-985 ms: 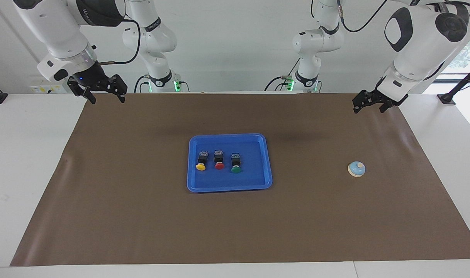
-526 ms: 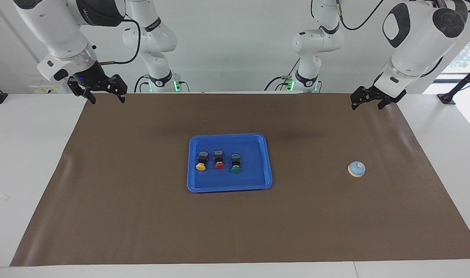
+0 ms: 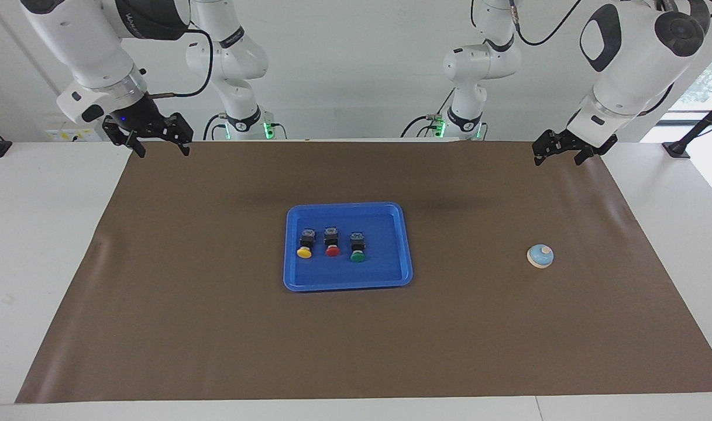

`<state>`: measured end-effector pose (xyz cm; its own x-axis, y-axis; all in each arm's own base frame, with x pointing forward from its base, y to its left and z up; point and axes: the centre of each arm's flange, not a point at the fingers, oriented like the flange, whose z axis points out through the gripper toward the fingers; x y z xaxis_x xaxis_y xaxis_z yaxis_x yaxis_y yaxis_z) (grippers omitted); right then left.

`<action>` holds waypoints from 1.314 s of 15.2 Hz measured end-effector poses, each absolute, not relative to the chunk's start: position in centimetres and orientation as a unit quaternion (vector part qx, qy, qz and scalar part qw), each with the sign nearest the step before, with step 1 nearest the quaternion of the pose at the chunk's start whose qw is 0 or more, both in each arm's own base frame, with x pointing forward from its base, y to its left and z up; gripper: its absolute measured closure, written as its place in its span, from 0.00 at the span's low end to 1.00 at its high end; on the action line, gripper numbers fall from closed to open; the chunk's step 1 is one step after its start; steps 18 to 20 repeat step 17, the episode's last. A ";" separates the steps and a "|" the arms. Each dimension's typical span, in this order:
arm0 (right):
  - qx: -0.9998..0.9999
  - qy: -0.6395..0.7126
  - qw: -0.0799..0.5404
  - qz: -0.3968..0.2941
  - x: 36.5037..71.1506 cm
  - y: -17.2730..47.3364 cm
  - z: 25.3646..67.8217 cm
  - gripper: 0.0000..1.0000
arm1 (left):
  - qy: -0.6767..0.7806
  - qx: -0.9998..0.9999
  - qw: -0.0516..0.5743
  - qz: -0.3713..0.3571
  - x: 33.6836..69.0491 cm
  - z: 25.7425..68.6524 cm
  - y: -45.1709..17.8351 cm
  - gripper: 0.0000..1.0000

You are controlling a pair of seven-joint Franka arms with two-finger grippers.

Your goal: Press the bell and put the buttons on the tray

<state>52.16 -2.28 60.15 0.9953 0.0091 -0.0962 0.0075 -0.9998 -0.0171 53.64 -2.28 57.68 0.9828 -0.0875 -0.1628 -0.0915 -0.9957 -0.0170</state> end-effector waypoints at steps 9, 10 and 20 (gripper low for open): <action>-0.999 -0.004 0.008 0.048 52.2 -2.3 60.1 0.00 | 0.047 -0.998 0.007 0.049 54.4 58.1 -2.5 0.00; -0.999 -0.004 0.008 0.048 52.2 -2.3 60.1 0.00 | 0.047 -0.998 0.005 0.047 54.5 58.2 -2.6 0.00; -0.999 -0.004 0.008 0.048 52.2 -2.3 60.1 0.00 | 0.046 -0.998 0.000 0.040 54.6 58.3 -2.7 0.00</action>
